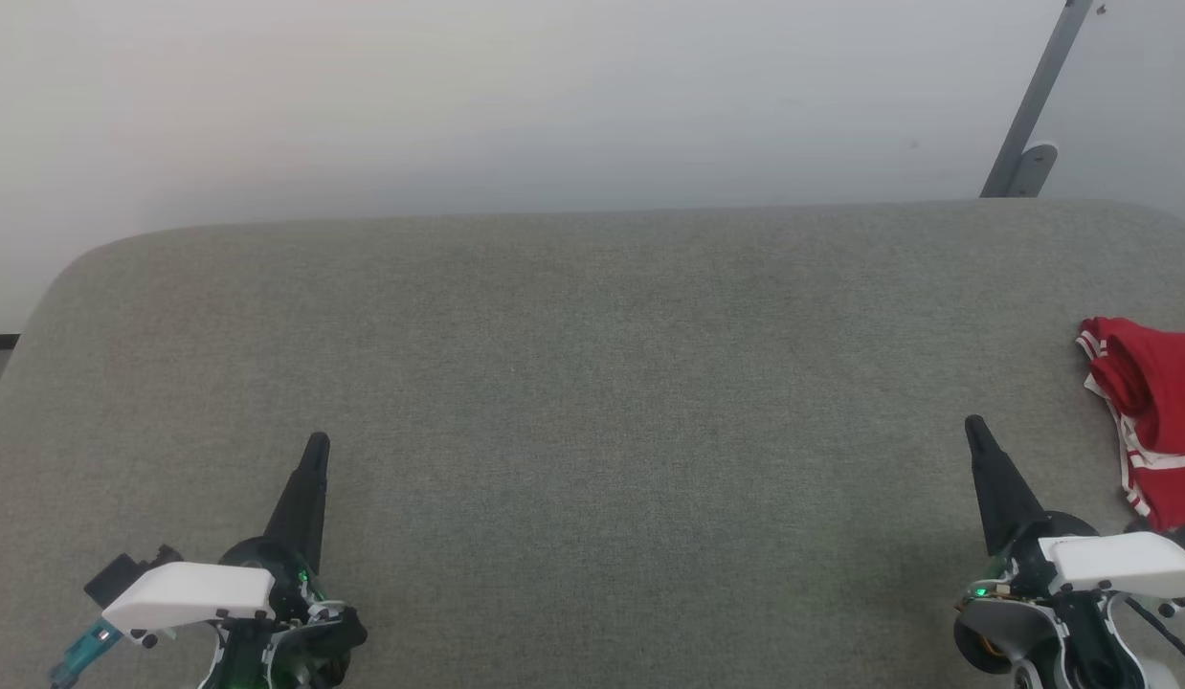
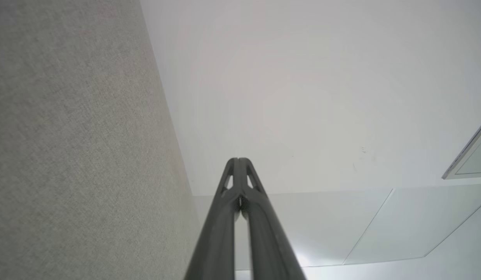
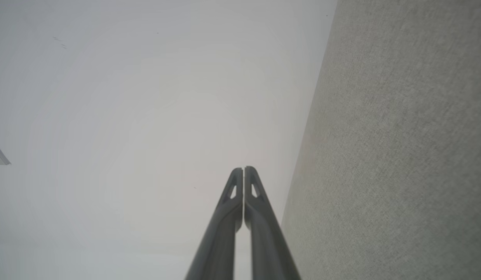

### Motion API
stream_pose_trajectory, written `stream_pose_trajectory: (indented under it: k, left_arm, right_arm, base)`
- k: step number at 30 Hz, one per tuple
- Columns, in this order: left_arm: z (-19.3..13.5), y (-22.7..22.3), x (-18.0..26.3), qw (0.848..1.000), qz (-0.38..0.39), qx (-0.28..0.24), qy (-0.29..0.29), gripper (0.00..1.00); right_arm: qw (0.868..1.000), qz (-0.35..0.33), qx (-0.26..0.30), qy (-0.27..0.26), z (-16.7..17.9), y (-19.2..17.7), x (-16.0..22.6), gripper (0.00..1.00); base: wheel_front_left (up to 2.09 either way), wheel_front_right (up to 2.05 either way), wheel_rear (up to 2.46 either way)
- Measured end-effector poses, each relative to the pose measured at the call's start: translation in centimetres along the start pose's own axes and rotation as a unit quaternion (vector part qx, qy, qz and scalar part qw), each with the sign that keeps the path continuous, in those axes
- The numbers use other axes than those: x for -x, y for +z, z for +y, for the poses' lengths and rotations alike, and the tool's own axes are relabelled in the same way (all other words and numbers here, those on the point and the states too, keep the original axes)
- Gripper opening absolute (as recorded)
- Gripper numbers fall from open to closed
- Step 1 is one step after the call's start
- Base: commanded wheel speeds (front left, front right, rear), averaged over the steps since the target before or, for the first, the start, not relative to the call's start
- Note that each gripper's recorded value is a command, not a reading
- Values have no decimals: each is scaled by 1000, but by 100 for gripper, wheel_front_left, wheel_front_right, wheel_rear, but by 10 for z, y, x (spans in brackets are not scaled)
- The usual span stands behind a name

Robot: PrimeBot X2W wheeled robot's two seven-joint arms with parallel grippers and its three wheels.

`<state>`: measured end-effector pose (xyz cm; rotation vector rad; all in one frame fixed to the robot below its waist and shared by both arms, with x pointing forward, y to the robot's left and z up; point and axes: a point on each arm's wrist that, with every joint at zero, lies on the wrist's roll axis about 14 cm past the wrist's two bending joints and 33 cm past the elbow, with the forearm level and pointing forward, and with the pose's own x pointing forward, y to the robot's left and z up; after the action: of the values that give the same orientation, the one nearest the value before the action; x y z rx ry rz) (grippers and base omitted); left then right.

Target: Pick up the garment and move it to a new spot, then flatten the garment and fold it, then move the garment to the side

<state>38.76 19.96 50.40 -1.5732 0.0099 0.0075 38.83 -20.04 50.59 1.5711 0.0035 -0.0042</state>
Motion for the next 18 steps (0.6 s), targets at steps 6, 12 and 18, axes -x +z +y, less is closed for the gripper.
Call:
stream_pose_trajectory:
  k: [6,12,18]
  left_arm:
    - [0,0,0,1000,0,0,0,0]
    - [0,0,0,1000,0,0,0,0]
    - [0,0,0,1000,0,0,0,0]
  right_arm:
    - [1000,0,0,0,0,0,0,0]
    - [1000,0,0,0,0,0,0,0]
    - [1000,0,0,0,0,0,0,0]
  base:
    - [0,0,0]
    - [0,0,0]
    - [0,0,0]
